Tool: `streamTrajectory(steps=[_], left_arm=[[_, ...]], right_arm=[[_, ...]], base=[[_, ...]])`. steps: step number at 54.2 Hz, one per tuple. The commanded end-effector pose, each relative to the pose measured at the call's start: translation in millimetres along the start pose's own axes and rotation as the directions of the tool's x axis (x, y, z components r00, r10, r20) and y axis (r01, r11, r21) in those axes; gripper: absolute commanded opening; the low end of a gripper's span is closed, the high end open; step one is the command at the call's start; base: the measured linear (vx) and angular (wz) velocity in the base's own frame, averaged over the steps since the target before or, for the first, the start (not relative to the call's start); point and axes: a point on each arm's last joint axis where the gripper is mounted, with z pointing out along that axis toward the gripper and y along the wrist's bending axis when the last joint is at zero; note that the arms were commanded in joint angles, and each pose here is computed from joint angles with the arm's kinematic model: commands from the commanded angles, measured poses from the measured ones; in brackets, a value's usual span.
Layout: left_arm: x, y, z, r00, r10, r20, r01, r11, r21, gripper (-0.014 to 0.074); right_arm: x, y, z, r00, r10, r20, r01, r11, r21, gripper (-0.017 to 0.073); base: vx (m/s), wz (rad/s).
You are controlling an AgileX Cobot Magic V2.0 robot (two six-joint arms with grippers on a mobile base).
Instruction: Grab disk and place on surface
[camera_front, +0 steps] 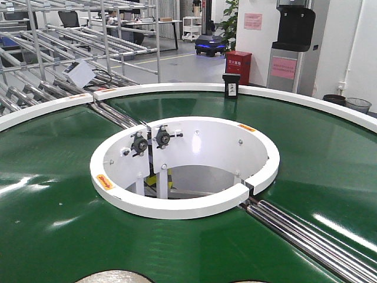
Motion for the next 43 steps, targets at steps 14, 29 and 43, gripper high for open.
streamTrajectory(steps=[14,29,43], left_arm=[[-14.2,-1.5,-1.6,0.995,-0.004,0.104,0.003,1.000,0.010,-0.0007],[-14.2,-1.5,-1.6,0.995,-0.004,0.104,0.003,1.000,0.010,-0.0007],[-14.2,-1.5,-1.6,0.995,-0.004,0.104,0.003,1.000,0.010,-0.0007]], right_arm=[[-5.1,0.0,0.0,0.997,-0.007,0.079,0.007,1.000,0.003,-0.0008],[-5.1,0.0,0.0,0.997,-0.007,0.079,0.007,1.000,0.003,-0.0008],[-5.5,0.0,-0.1,0.996,-0.016,0.083,0.016,1.000,0.004,-0.0008]], base=[[0.00,0.00],[0.00,0.00],[0.00,0.00]])
